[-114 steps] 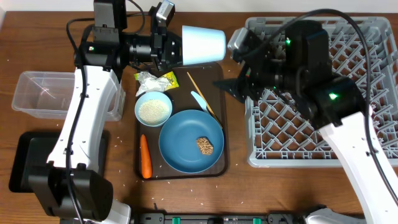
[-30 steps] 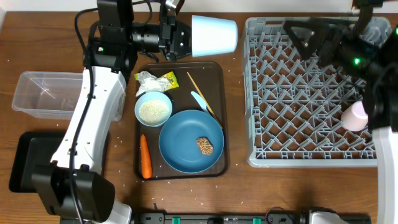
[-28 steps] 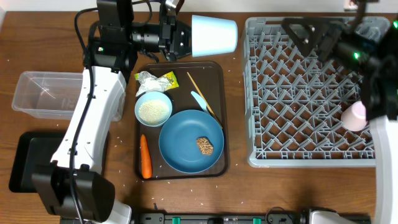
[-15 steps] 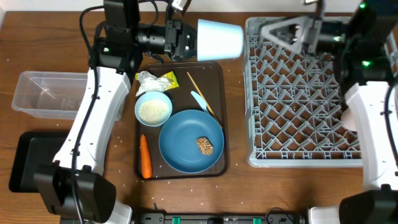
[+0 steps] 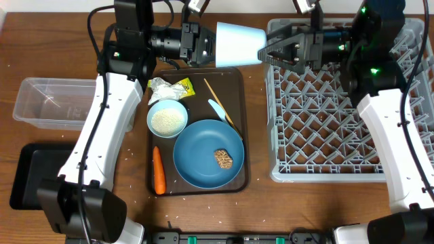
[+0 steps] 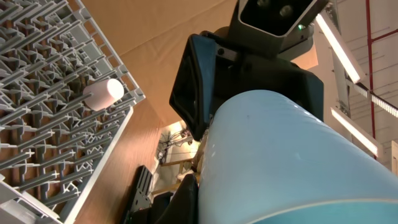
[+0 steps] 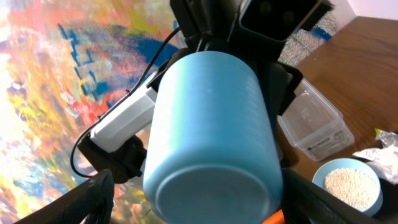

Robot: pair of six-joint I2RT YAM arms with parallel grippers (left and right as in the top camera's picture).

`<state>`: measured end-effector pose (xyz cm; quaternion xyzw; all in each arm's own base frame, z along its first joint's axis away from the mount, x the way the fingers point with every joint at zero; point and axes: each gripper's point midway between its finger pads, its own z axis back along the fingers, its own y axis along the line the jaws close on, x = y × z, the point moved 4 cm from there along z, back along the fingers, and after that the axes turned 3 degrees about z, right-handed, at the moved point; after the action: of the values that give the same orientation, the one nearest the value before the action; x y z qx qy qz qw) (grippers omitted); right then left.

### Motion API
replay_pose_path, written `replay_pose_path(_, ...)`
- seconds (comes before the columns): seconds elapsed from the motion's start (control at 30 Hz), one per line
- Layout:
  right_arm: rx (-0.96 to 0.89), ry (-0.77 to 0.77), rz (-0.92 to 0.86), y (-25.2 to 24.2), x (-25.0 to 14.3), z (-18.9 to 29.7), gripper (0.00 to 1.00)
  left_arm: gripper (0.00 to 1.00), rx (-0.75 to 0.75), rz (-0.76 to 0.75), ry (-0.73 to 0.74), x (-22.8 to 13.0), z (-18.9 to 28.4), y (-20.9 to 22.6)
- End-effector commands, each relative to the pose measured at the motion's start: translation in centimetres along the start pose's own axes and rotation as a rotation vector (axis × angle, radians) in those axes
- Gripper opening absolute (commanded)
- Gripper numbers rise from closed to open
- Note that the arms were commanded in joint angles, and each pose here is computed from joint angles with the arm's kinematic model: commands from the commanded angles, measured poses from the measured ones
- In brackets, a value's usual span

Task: Sort waste into correct bins and load items into the dishwasher rack
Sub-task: 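Place the light-blue cup in the rack with the right gripper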

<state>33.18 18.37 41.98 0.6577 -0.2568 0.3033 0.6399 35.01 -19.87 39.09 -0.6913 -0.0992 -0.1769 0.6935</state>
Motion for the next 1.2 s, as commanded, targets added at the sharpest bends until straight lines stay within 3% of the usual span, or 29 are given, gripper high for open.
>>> replay_pose_path(0.0, 0.033, 0.025, 0.065, 0.7, -0.1, -1.0, 0.78, 0.06, -0.006, -0.055, 0.004, -0.2, 0.1, -1.0)
replay_pose_path(0.17, 0.047, 0.029, 0.129, 1.2, 0.1, -1.5, 0.69, 0.06, -0.005, -0.065, 0.002, -0.2, 0.1, -1.0)
replay_pose_path(0.27, 0.042, 0.024, 0.129, 1.2, 0.2, -1.5, 0.54, 0.06, -0.006, -0.065, 0.003, -0.2, 0.1, -1.0)
replay_pose_path(0.37, 0.042, 0.024, 0.13, 1.2, 0.2, -1.5, 0.53, 0.07, -0.005, -0.065, 0.002, -0.2, 0.1, -1.0)
replay_pose_path(0.47, 0.041, 0.021, 0.147, 1.2, 0.3, -1.4, 0.5, 0.17, -0.006, -0.065, 0.003, -0.2, 0.1, -1.0)
replay_pose_path(0.53, 0.036, 0.013, 0.175, 1.3, 0.6, -1.1, 0.49, 0.44, -0.006, -0.065, 0.003, -0.2, 0.1, -1.0)
replay_pose_path(0.57, 0.031, 0.007, 0.202, 1.4, 0.8, -0.8, 0.47, 0.52, -0.005, -0.065, 0.0, -0.1, 0.2, -1.0)
replay_pose_path(0.67, 0.007, -0.019, 0.251, 1.6, 1.6, 0.5, 0.46, 0.66, 0.002, -0.092, -0.014, 0.1, 0.8, -0.9)
replay_pose_path(1.0, -0.153, -0.187, 0.142, 0.2, 4.2, 6.3, 0.45, 0.66, 0.045, -0.096, -0.104, 1.3, 4.5, -0.3)
replay_pose_path(1.17, -0.269, -0.369, 0.022, -1.3, 6.1, 9.2, 0.42, 0.66, 0.045, -0.091, -0.105, 1.3, 4.5, -0.2)
